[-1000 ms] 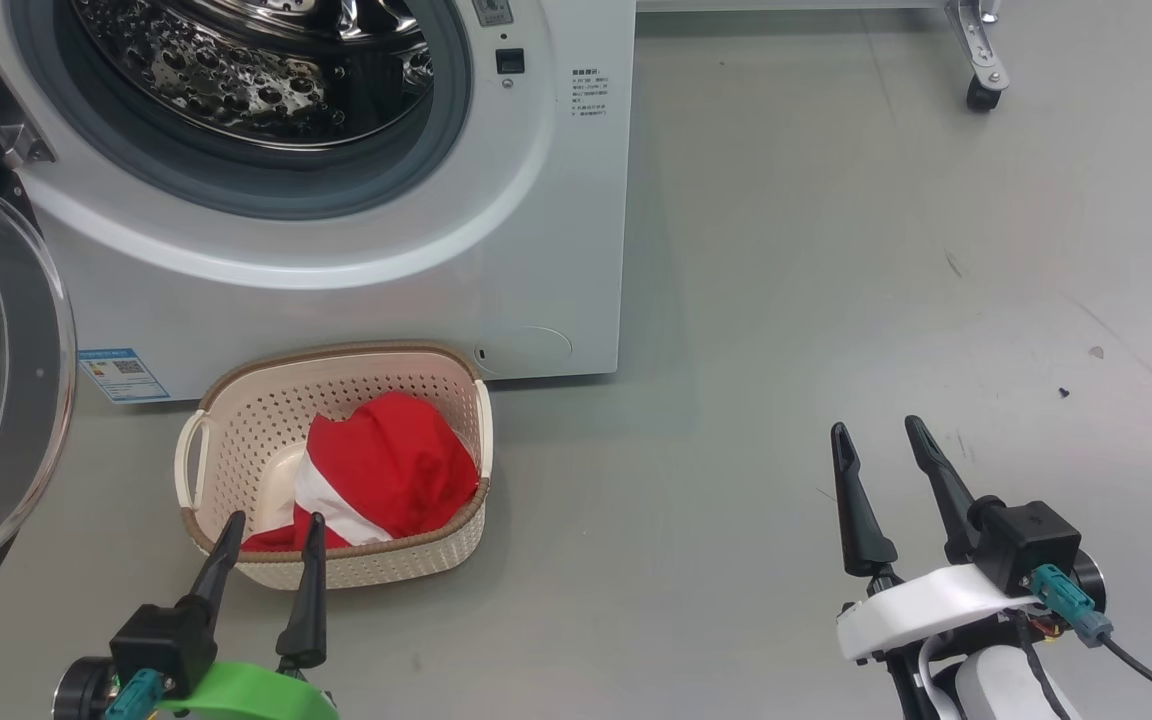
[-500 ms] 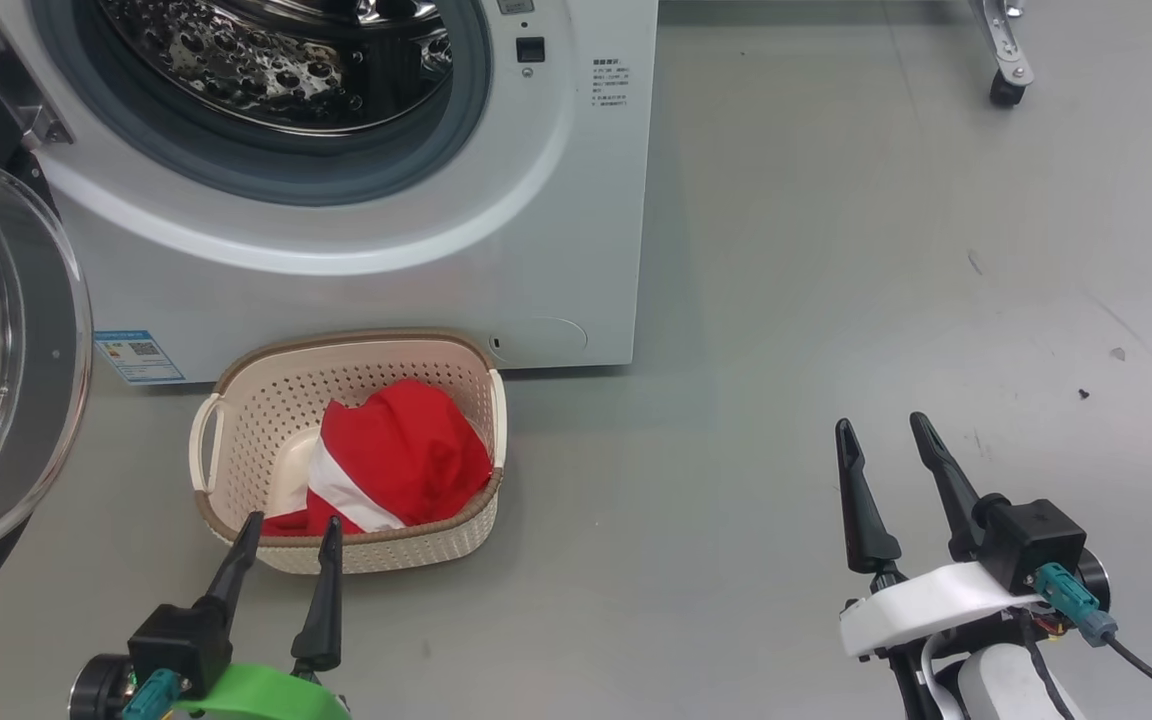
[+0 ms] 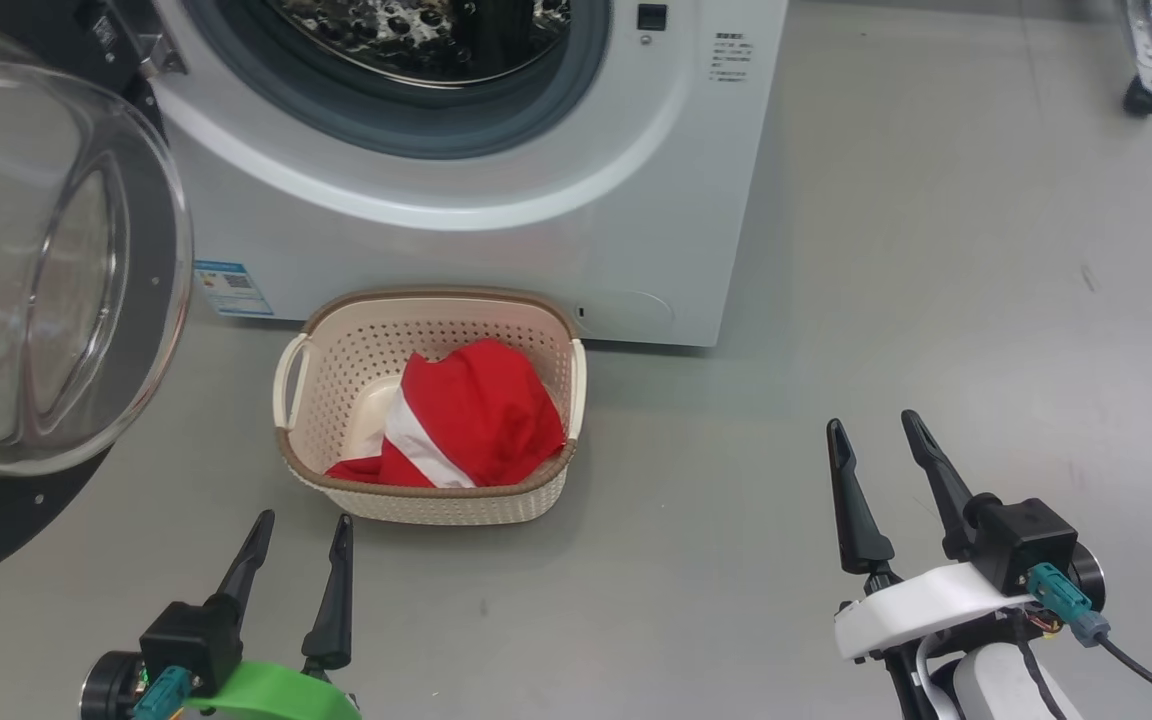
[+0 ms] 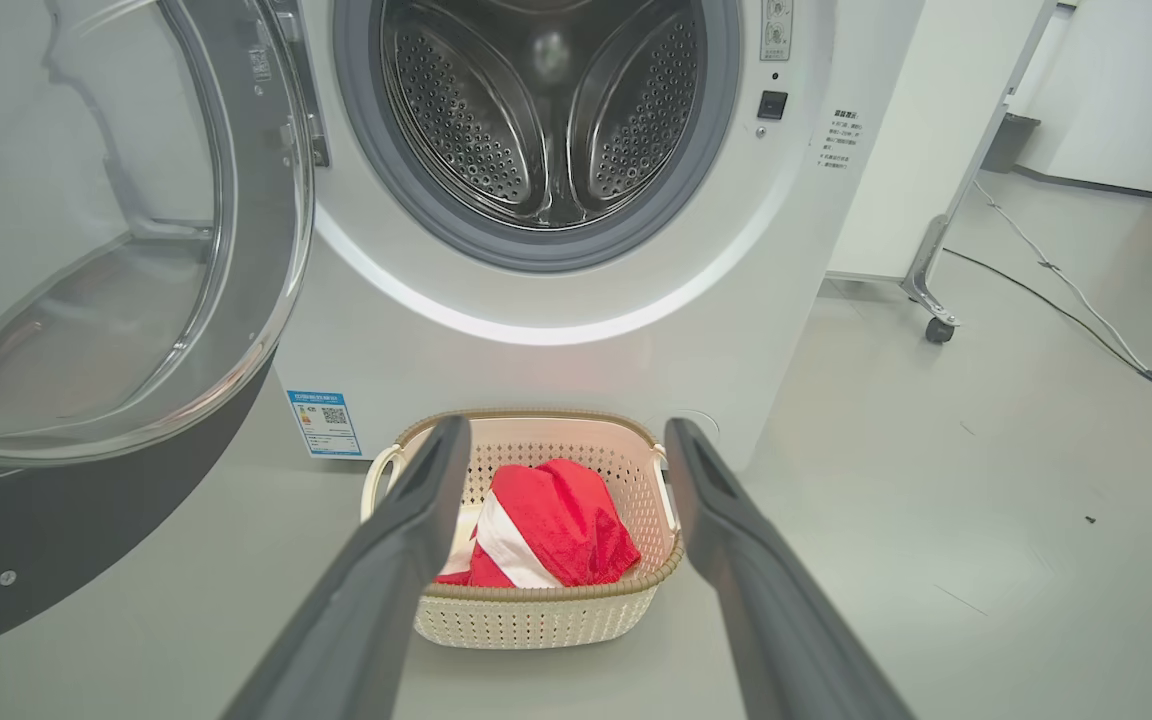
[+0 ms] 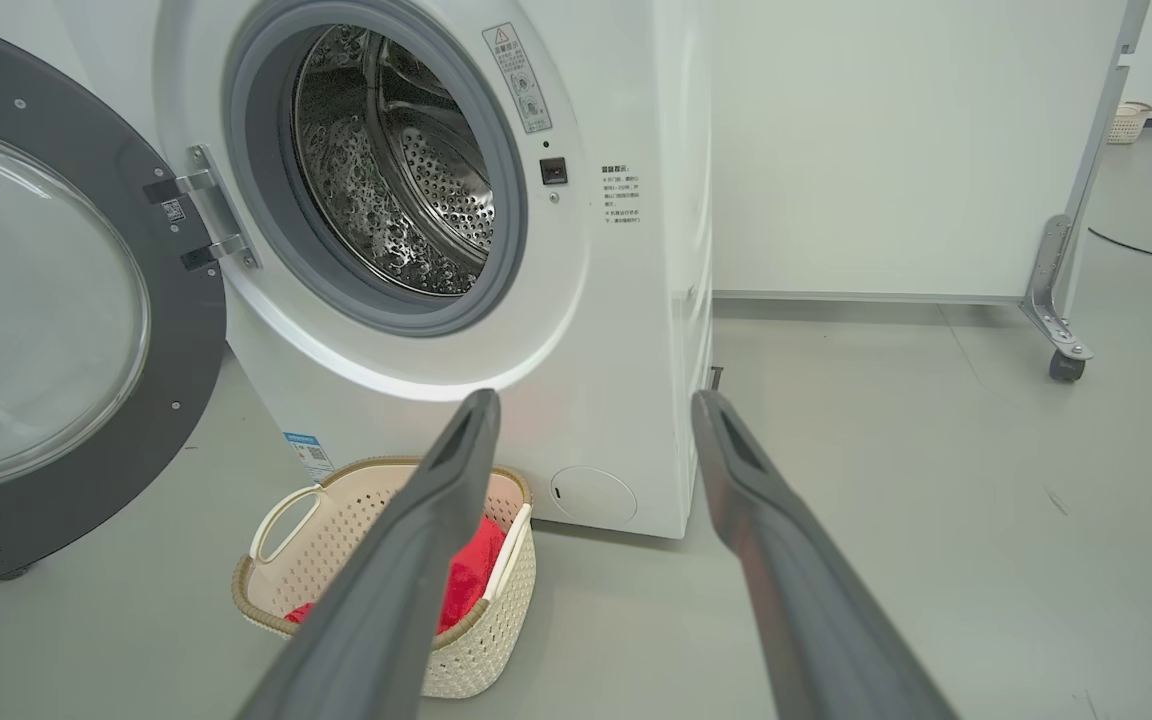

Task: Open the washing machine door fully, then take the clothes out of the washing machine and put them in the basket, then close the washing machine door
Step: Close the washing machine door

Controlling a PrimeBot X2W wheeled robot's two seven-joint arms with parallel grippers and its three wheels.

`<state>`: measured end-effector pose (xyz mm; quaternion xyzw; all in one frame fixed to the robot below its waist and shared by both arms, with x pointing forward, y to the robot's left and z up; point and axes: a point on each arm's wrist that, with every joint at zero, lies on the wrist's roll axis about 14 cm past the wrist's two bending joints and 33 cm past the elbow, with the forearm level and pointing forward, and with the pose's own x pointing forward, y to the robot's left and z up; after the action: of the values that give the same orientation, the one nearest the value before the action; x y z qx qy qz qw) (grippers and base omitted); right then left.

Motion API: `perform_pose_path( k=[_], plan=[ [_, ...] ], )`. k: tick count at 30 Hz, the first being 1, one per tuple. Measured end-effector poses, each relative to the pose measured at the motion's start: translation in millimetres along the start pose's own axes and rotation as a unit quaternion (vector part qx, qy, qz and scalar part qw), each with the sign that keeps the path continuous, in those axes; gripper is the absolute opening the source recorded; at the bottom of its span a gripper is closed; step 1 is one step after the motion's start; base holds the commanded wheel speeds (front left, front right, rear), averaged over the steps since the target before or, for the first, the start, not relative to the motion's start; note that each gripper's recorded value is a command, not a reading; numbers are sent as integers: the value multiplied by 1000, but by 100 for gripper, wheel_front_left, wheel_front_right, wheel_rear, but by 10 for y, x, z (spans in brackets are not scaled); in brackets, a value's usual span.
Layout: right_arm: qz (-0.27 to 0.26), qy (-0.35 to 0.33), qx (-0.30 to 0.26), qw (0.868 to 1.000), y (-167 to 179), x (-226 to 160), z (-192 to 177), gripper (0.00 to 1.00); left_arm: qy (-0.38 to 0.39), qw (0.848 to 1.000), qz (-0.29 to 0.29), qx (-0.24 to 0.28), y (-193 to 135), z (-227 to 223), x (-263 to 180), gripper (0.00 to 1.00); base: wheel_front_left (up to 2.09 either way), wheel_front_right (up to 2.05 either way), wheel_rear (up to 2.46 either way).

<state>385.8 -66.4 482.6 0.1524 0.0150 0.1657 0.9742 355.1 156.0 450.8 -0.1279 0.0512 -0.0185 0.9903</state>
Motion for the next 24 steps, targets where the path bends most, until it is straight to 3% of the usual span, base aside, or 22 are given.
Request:
perform_pose_path(
  k=[24],
  plan=[
    [187,41,13,981,1158,360,-302,100,-55,983,175,2,882,306,-760,100,0,0,0]
  ],
)
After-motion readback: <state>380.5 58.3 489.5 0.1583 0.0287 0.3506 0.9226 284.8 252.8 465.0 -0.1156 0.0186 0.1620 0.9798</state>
